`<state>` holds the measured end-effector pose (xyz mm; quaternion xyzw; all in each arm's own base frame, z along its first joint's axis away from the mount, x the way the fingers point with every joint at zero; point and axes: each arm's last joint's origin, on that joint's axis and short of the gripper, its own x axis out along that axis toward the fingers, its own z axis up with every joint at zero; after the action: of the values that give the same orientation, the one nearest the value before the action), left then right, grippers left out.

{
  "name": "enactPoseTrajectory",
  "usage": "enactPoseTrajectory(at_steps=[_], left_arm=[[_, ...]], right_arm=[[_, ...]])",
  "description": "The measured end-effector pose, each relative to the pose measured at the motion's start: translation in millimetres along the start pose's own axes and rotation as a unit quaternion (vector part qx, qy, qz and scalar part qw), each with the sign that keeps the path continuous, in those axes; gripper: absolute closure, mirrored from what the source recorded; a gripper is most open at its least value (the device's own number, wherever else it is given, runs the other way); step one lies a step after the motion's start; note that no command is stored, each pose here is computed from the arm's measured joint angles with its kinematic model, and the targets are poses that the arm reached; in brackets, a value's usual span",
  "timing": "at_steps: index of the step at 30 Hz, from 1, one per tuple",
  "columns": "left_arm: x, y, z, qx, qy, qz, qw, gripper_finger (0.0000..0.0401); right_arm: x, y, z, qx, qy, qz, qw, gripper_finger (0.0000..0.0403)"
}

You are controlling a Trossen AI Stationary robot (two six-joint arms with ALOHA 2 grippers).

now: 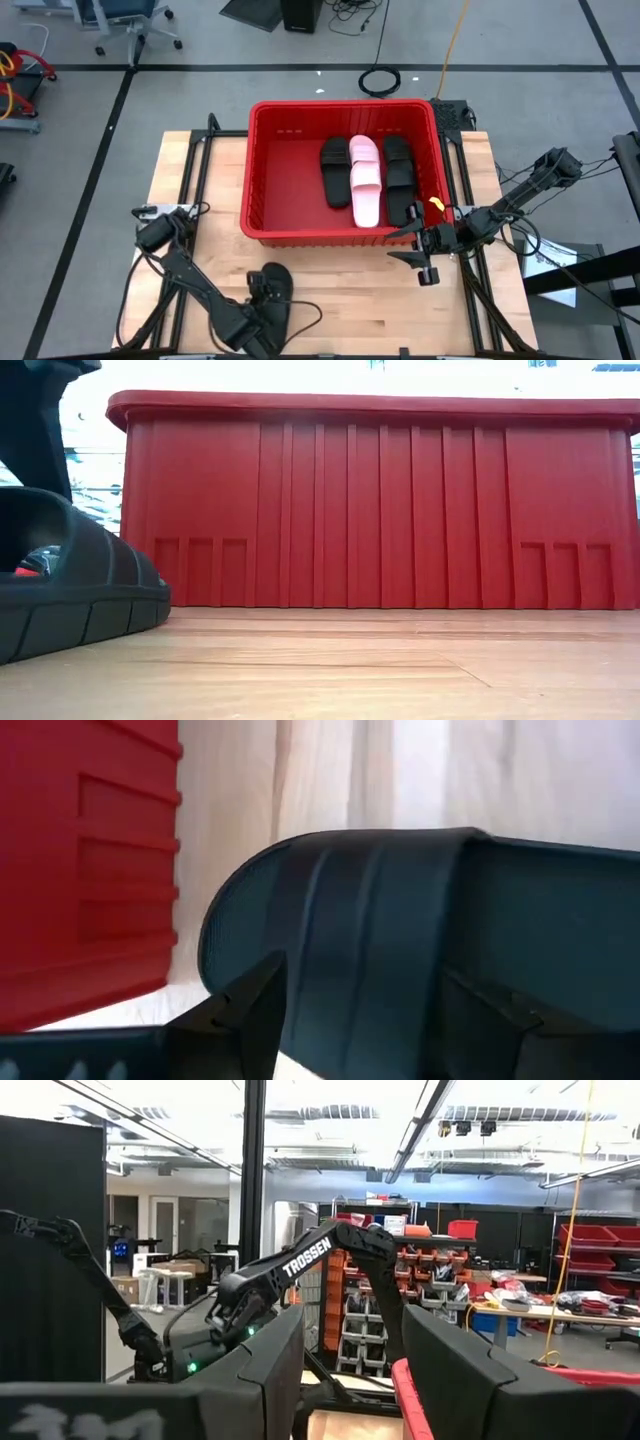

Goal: Pick and place slides into bin
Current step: Put the black slide into the red organizer bin

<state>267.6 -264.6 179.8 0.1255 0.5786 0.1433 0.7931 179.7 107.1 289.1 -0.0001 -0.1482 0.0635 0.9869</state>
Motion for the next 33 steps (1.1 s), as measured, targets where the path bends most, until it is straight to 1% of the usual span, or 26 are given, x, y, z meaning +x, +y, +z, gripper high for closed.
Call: enactPoseTrajectory(at_steps=[3, 8, 15, 22, 24, 26, 33], left_arm=[[7.7, 1.6, 1.3, -0.001, 0.016, 0.012, 1.000, 0.0183], [11.8, 6.7, 5.9, -0.012, 0.021, 0.018, 1.000, 0.0183], [16.5, 14.7, 13.3, -0.027, 0.003, 0.045, 0.999, 0.0183], [20.9, 22.1, 19.5, -0.044, 0.002, 0.054, 0.998, 0.0186], [21.3, 22.8, 19.9, -0.050, 0.005, 0.053, 0.997, 0.0199], [21.5, 23.2, 20.0, -0.053, 0.007, 0.053, 0.997, 0.0222], [21.4, 23.0, 19.3, -0.047, 0.018, 0.044, 0.998, 0.0334]], right_arm=[[0.0, 0.0, 0.1, 0.000, 0.000, 0.000, 1.000, 0.0243], [0.0, -0.1, 0.7, 0.000, -0.003, -0.001, 1.000, 0.0243], [0.0, -0.1, 0.7, 0.000, -0.003, -0.001, 1.000, 0.0243], [0.0, -0.1, 0.7, 0.000, -0.003, -0.001, 1.000, 0.0243], [0.0, -0.1, 0.7, -0.001, -0.003, -0.001, 1.000, 0.0243], [0.0, -0.1, 0.7, -0.004, -0.003, -0.001, 1.000, 0.0243], [0.0, -0.1, 0.7, -0.006, -0.003, -0.001, 1.000, 0.0243]])
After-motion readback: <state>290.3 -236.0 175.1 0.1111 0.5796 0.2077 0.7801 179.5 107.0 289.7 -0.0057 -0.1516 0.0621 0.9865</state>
